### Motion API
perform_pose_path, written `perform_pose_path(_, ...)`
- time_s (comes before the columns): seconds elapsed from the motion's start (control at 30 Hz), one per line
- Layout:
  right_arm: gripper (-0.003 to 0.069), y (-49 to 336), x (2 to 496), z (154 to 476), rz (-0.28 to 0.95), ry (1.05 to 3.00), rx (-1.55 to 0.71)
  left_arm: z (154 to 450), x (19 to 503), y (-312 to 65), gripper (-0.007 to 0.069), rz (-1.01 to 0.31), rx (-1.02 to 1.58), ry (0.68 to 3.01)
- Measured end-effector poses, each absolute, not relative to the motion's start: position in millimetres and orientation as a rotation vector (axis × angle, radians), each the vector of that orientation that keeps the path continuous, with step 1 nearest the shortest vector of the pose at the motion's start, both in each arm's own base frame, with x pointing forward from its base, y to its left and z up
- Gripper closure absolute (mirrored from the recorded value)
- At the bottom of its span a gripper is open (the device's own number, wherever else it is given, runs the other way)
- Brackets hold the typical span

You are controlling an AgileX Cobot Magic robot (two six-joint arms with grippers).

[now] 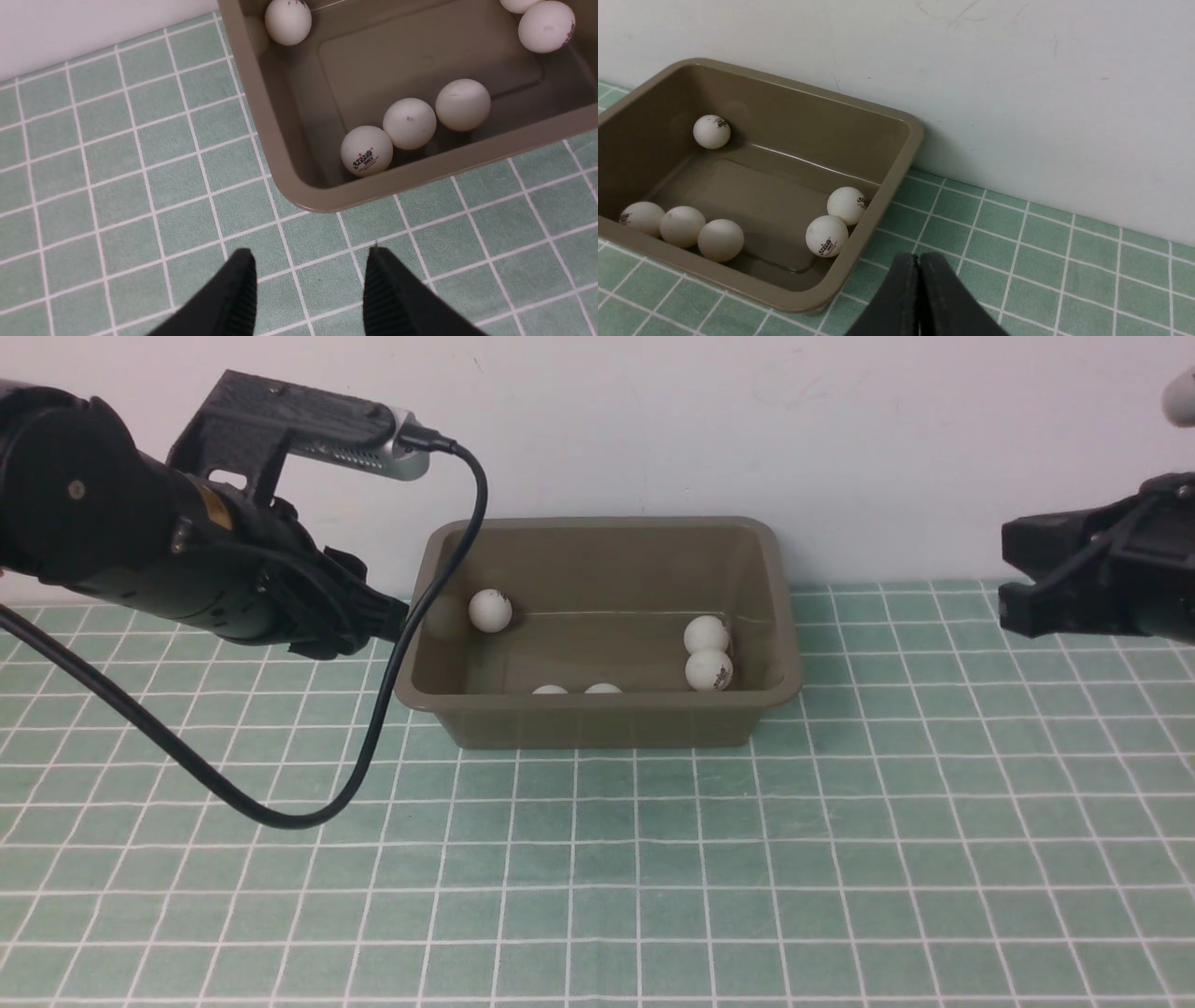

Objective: Put the table tennis balls in the box on the green coffee tablecloth.

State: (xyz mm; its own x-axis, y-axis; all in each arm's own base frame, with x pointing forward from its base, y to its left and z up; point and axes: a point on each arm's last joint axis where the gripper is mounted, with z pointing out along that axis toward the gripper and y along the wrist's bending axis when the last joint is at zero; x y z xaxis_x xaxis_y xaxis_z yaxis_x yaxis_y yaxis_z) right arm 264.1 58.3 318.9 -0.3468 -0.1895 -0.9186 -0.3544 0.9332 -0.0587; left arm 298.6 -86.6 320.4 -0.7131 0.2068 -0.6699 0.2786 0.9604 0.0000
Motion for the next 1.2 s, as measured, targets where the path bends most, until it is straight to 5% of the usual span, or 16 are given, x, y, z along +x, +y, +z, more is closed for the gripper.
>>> perform_pose_path(0.83,0.0673,58.4,264.0,318.8,0.18,1.938,-0.396,325.4,297.2,-85.3,0.0337,-0.117,0.346,2.358)
perform_pose_path(1.0,0.0673,59.2,263.5,318.2,0.189,1.944,-0.404,361.4,268.7,-76.4,0.0337,-0.119,0.333,2.249)
perform_pose_path(1.2,0.0673,60.0,262.9,317.6,0.199,1.951,-0.412,424.5,171.2,-32.9,0.0337,-0.087,0.219,2.105)
